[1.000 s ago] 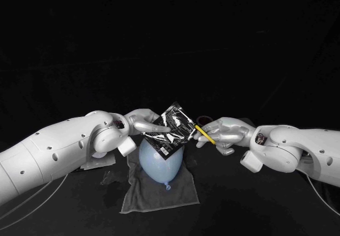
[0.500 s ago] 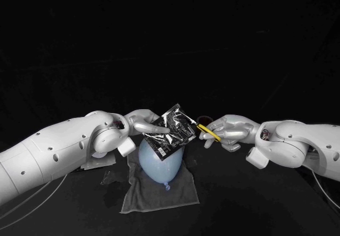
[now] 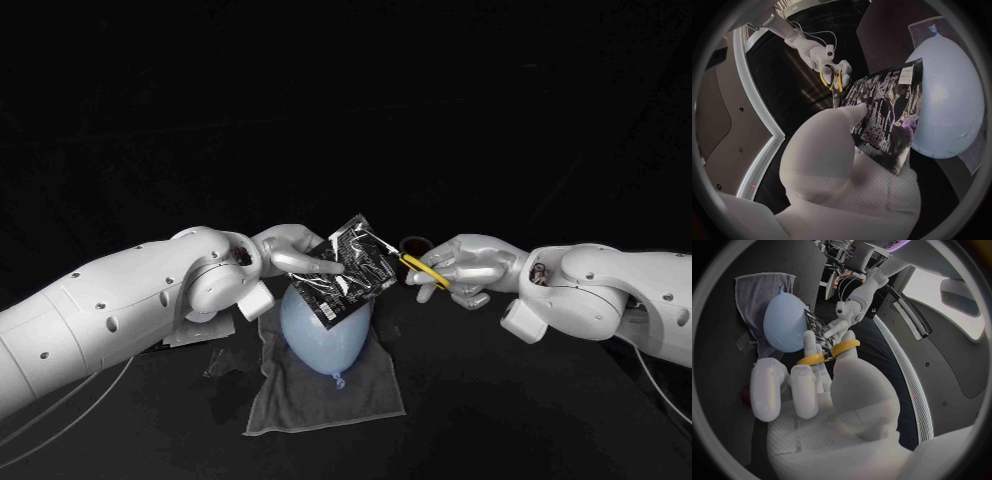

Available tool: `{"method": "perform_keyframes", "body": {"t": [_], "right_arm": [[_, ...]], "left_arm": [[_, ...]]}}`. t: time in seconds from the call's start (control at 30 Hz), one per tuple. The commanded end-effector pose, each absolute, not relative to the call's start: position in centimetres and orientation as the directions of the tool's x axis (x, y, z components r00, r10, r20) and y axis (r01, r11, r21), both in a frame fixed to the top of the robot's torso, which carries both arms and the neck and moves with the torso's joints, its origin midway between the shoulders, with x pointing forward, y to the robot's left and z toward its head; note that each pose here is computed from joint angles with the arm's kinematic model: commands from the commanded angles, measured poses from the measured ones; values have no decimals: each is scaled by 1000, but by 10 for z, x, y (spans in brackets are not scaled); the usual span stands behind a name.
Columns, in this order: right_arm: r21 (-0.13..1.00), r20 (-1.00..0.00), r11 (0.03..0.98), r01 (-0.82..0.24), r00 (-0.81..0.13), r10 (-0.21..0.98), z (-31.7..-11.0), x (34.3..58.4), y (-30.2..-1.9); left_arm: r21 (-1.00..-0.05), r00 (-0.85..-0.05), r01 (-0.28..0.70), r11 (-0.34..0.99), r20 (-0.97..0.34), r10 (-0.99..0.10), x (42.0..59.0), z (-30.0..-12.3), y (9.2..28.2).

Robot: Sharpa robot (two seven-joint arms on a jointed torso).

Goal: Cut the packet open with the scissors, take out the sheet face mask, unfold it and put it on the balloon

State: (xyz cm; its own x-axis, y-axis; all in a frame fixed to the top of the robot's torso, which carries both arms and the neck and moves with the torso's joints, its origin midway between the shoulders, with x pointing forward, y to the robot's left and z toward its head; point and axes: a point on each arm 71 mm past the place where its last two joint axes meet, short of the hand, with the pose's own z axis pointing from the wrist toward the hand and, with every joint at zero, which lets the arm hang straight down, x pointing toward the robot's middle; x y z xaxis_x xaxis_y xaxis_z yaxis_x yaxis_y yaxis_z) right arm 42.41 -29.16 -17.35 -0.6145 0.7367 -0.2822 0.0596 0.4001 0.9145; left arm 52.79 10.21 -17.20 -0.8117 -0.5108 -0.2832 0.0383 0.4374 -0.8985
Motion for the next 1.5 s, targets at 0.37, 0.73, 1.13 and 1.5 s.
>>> {"method": "perform_keyframes", "body": {"t": [0.37,0.73,1.13,1.5], "right_arm": [[925,-280,379,34,-612,739,-171,426,-284],[924,-282,381,34,-610,740,-171,425,-283],[921,-276,386,46,-623,732,-172,425,-282],[919,-280,391,43,-627,727,-166,430,-279]], "left_arm": [[-890,-816,62,452,-306,-490,526,-172,100],[-885,-813,76,459,-322,-485,526,-172,100],[-875,-808,93,475,-345,-477,525,-172,100],[-859,-800,125,497,-384,-462,525,-172,98]]}}
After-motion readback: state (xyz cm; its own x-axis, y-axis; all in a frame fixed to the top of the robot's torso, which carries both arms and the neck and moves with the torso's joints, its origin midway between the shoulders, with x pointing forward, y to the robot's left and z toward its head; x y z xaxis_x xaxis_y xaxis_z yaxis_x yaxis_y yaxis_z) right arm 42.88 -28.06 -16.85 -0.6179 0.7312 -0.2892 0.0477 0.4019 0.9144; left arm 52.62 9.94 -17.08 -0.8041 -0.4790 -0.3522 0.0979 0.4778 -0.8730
